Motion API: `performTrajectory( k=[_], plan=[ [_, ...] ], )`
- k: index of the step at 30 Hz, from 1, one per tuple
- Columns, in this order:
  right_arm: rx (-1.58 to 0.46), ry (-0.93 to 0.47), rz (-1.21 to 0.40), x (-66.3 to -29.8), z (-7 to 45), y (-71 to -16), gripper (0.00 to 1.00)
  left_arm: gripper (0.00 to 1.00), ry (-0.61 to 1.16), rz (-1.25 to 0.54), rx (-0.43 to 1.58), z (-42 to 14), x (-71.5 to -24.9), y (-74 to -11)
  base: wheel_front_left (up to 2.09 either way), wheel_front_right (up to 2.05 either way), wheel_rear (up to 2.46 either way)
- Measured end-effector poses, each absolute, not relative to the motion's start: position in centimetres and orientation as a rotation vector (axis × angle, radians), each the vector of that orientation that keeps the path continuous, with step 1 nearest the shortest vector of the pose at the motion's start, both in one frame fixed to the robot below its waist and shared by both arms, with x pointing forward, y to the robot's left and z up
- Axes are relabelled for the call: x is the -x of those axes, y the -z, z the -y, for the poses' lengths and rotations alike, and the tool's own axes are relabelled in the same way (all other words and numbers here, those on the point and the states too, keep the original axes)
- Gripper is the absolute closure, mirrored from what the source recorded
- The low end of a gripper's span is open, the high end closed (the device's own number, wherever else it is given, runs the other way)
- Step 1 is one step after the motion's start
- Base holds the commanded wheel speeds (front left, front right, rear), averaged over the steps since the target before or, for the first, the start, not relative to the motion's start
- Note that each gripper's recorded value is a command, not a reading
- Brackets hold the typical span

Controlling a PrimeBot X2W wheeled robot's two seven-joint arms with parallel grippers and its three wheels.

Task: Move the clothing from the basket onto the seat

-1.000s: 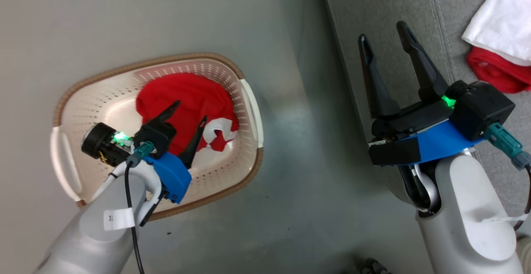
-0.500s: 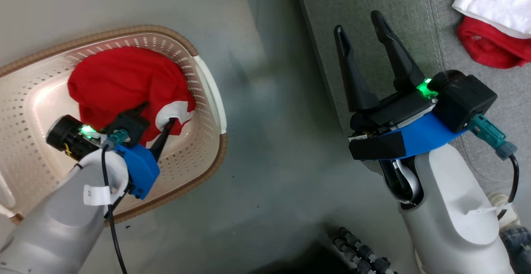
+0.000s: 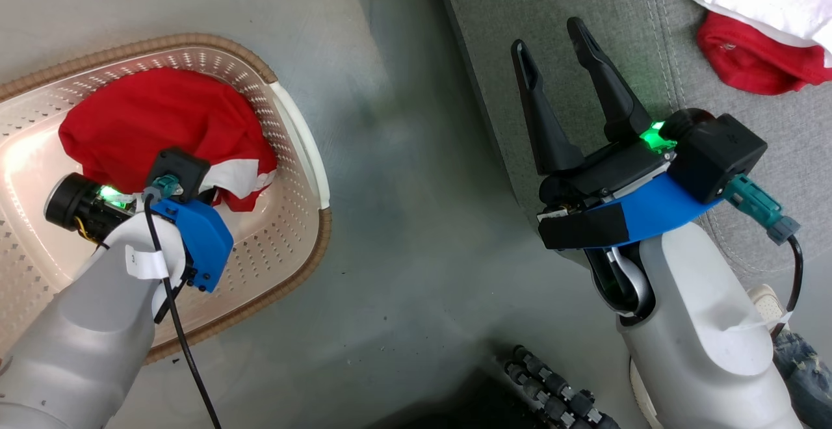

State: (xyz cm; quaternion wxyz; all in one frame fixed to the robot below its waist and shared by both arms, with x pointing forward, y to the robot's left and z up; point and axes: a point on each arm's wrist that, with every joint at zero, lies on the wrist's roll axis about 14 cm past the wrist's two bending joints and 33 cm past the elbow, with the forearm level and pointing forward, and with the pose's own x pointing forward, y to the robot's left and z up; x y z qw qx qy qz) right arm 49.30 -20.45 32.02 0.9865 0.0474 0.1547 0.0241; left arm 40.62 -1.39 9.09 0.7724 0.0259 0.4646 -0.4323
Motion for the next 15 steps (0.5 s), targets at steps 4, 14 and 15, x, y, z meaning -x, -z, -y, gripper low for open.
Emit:
performTrajectory(
  k=[4,14,15],
  plan=[
    [-0.098,-0.049,-0.305,-49.4,20.4,-32.2,0.00,1.00,0.933,-1.002,-0.053,1.4,-40.8,-9.5,0.00,0.00,0.00],
    [-0.095,-0.058,-0.280,-49.9,20.1,-32.9,0.00,1.00,0.931,-0.977,-0.032,2.0,-41.0,-10.8,0.00,0.00,0.00],
    [-0.093,-0.060,-0.279,-49.9,20.0,-33.0,0.00,1.00,0.929,-0.972,-0.030,2.1,-41.1,-11.1,0.00,0.00,0.00]
  ],
)
